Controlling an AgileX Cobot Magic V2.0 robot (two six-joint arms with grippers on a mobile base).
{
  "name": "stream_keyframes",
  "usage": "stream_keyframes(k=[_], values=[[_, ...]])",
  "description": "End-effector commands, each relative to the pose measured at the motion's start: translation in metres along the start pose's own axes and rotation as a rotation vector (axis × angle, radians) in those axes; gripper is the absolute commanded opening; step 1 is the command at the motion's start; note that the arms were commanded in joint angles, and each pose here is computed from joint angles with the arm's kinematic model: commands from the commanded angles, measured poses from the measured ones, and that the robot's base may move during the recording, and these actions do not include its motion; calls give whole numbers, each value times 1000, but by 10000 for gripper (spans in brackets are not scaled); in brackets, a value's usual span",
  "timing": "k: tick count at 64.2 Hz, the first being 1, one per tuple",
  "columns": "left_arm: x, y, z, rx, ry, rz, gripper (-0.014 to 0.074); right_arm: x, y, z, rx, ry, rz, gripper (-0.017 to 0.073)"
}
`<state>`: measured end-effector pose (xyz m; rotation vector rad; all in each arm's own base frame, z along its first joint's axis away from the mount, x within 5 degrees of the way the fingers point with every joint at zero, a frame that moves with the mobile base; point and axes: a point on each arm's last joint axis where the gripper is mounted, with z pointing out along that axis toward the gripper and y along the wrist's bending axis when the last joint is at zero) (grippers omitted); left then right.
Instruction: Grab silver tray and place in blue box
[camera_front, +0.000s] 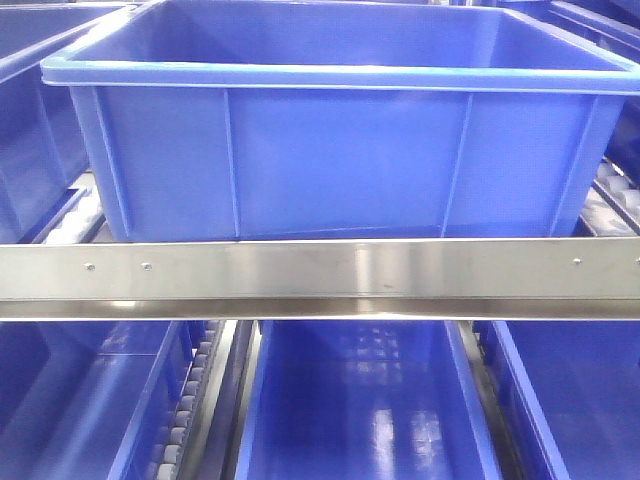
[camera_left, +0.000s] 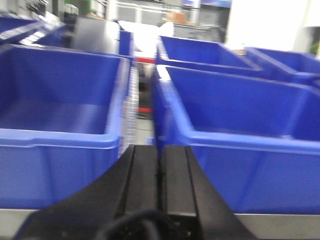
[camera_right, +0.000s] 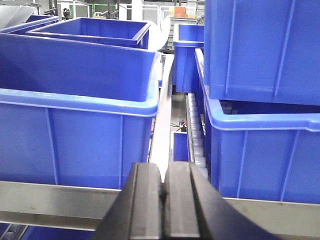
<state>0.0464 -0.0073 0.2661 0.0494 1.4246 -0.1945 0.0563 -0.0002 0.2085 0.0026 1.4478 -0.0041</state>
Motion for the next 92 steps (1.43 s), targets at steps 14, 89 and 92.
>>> stream_keyframes(k=[14, 89, 92], values=[[26, 8, -3, -109, -134, 139, -104, -8, 0, -1, 3, -97, 3, 21], [44, 6, -1, -31, -118, 45, -104, -8, 0, -1, 3, -97, 3, 21], [44, 6, -1, -31, -118, 45, -104, -8, 0, -1, 3, -97, 3, 21]])
